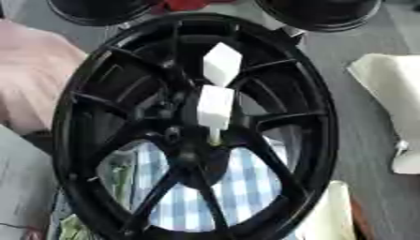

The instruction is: Pull the pin out of the wheel hub.

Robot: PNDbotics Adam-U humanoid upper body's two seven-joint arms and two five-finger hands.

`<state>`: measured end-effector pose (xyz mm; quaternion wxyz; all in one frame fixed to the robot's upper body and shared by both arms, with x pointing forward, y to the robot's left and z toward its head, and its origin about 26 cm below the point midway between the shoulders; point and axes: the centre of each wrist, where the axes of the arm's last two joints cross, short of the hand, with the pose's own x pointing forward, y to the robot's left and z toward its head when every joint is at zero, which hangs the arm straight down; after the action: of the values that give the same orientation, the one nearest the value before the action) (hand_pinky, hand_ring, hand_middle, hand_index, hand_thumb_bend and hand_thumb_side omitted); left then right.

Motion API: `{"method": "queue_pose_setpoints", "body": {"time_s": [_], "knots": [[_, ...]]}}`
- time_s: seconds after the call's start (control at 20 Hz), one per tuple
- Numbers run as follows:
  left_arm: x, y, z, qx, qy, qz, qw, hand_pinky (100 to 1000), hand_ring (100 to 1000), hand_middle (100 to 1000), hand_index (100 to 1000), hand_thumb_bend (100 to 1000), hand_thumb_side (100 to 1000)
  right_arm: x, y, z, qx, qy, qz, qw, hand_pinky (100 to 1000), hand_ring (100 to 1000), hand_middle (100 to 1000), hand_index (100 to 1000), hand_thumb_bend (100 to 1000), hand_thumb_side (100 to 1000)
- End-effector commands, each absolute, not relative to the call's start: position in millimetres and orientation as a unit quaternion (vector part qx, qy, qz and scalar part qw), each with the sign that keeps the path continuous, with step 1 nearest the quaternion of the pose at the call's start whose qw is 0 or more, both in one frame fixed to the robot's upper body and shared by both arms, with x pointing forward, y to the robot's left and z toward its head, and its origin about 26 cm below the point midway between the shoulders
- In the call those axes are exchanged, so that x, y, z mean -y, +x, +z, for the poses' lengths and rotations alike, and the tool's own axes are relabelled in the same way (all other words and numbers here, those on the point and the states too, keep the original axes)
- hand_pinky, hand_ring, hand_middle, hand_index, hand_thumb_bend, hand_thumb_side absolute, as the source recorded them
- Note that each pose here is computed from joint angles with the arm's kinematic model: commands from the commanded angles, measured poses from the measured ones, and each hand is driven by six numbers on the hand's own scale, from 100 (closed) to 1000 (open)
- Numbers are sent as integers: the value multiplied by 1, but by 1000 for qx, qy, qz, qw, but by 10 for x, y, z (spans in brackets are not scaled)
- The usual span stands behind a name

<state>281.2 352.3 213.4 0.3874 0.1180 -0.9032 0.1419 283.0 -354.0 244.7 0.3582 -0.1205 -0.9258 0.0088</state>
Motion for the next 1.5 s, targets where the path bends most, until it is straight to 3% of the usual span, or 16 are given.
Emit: {"method": "queue_pose_setpoints", "body": {"time_s": [0.05, 0.35, 0.7, 0.9, 1.5], "knots": [[-3521, 2783, 2214, 910, 117, 135, 375, 755, 753, 659, 756, 239, 768, 3550, 2791, 2545, 931, -125, 15, 343, 872, 748, 659, 736, 100, 632], [-3527, 2781, 2217, 910, 119, 132, 375, 755, 754, 659, 756, 237, 767, 3576, 2781, 2712, 934, -143, 57, 324, 867, 754, 666, 741, 100, 571], [-3538, 2772, 2229, 910, 125, 125, 375, 755, 754, 660, 757, 235, 767, 3597, 2715, 3230, 910, -228, 231, 257, 841, 770, 686, 761, 100, 351], [-3542, 2770, 2237, 910, 127, 120, 376, 755, 755, 660, 757, 232, 769, 3539, 2653, 3574, 886, -258, 323, 209, 830, 774, 692, 768, 100, 285], [-3544, 2774, 2277, 913, 130, 109, 372, 754, 756, 660, 757, 229, 773, 3265, 2508, 4143, 772, -267, 557, 153, 832, 811, 734, 795, 100, 324]]}}
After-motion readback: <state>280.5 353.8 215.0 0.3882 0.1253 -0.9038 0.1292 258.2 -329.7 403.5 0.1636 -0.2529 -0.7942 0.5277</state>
